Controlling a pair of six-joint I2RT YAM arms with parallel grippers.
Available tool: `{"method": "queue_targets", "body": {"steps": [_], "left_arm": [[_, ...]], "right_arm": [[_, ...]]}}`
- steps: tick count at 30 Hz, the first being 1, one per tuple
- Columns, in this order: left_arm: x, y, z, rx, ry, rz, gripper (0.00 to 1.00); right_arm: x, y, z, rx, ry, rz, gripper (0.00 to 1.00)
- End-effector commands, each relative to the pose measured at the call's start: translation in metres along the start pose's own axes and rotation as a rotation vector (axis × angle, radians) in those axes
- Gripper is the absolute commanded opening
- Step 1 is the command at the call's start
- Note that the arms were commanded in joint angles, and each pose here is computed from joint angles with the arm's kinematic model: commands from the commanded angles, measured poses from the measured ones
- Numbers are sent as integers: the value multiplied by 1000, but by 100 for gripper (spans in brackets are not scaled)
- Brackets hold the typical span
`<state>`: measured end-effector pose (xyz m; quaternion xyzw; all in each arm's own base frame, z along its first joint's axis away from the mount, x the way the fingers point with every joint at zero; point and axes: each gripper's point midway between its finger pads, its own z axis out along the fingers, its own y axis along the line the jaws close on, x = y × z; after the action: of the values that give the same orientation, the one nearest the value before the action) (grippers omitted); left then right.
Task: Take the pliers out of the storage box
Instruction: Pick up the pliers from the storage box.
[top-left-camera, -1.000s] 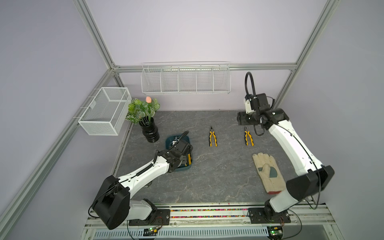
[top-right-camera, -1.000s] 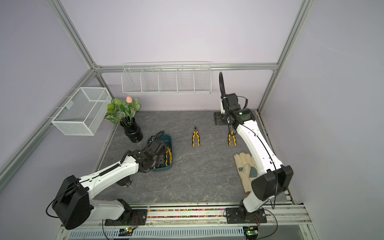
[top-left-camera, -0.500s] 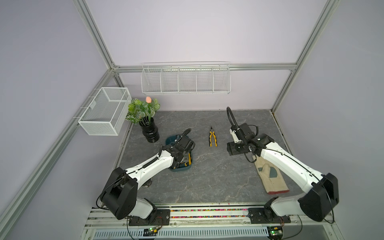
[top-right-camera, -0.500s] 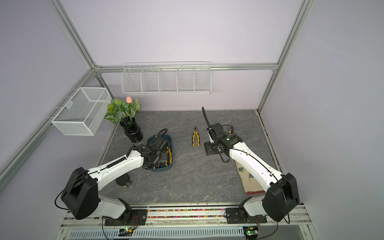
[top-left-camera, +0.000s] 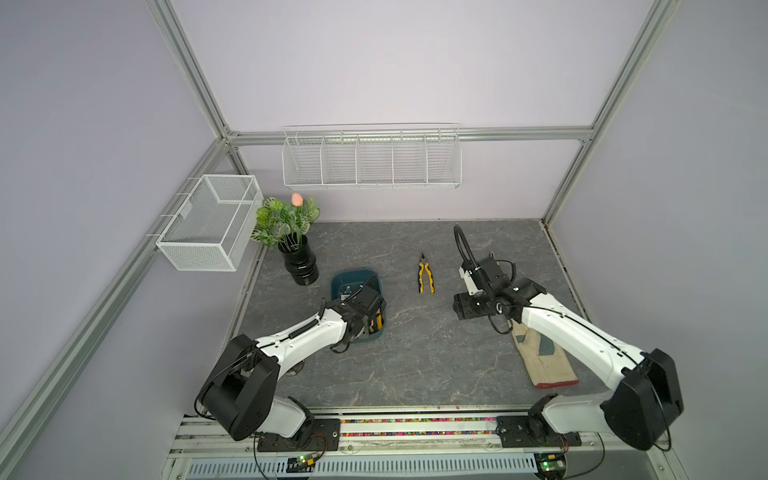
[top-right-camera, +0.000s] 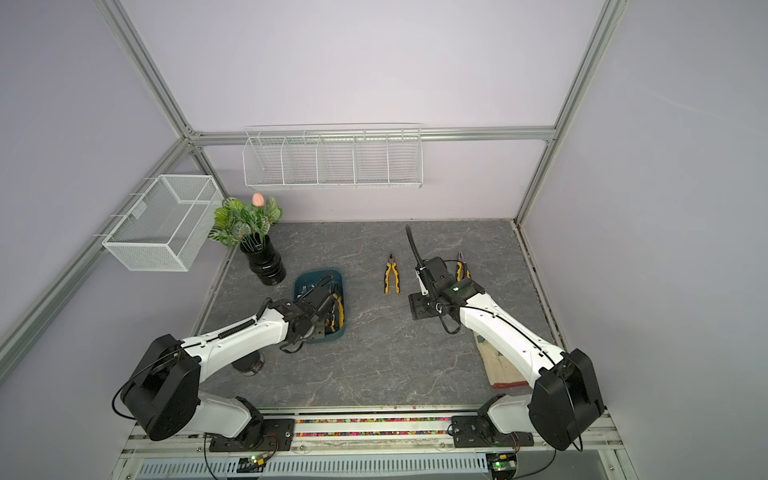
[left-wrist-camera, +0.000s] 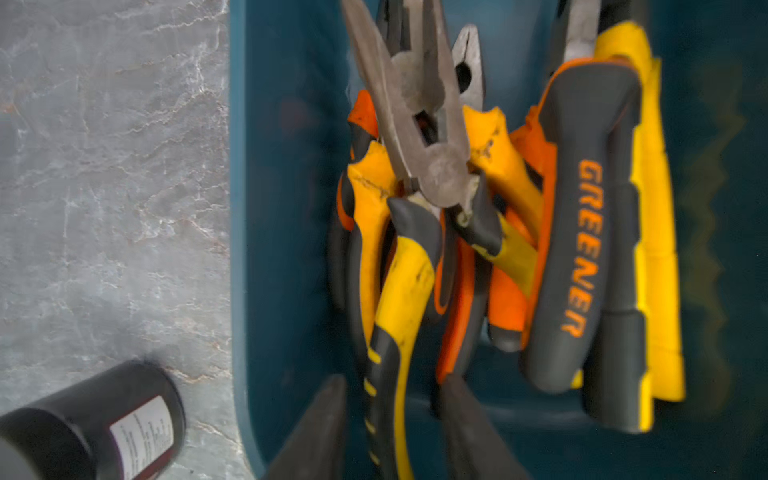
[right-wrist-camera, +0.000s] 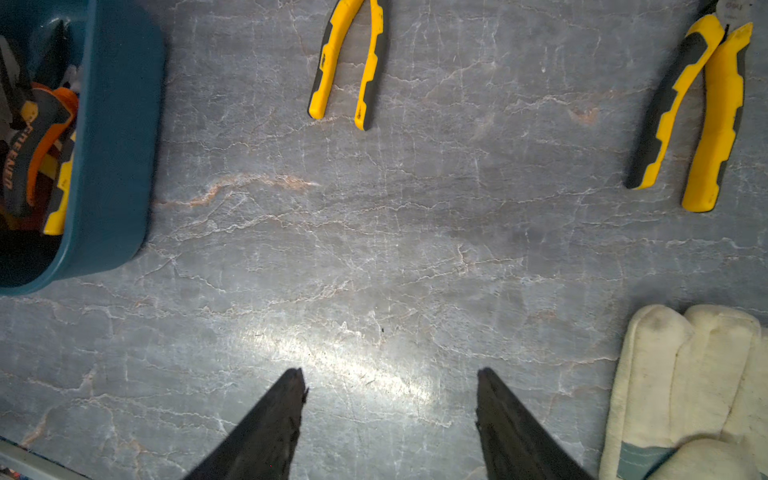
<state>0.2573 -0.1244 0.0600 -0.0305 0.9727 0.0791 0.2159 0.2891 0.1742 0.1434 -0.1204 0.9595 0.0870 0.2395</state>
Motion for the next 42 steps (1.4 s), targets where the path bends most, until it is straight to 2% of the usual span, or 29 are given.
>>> {"method": "queue_targets", "body": {"steps": [1,5,9,14,20,26,30,33,35,39,42], "left_arm": [[-4,3,-1,1,-25,-44,29],[-3,4,0,-6,-25,-36,21],[-3,6,-5,9,-38,-40,0],[-19,9,-32,53,-98,-55,0],[-43,20,-80,105,-198,-65,0],[-46,21,-100,179,-247,-55,0],[-38,-24,-116,476,-281,66,0],[-37,-30,-119,534,-284,36,0],[-35,-39,-121,581,-272,46,0],[-27,-69,-126,739,-239,74,0],[-25,-84,-128,751,-256,96,0]], "right_arm": [[5,2,2,-12,-3,3,68],[10,1,7,-13,4,13,67],[14,1,9,-15,10,20,67],[15,3,10,-13,12,20,67],[15,8,15,-9,19,11,67],[13,22,18,-35,21,-2,67],[3,59,8,-231,-15,-21,66],[-10,99,-17,-471,-67,-42,67],[-18,114,-33,-565,-96,-42,67],[-26,122,-48,-580,-63,-16,67],[-30,126,-49,-530,-18,-5,66]]}}
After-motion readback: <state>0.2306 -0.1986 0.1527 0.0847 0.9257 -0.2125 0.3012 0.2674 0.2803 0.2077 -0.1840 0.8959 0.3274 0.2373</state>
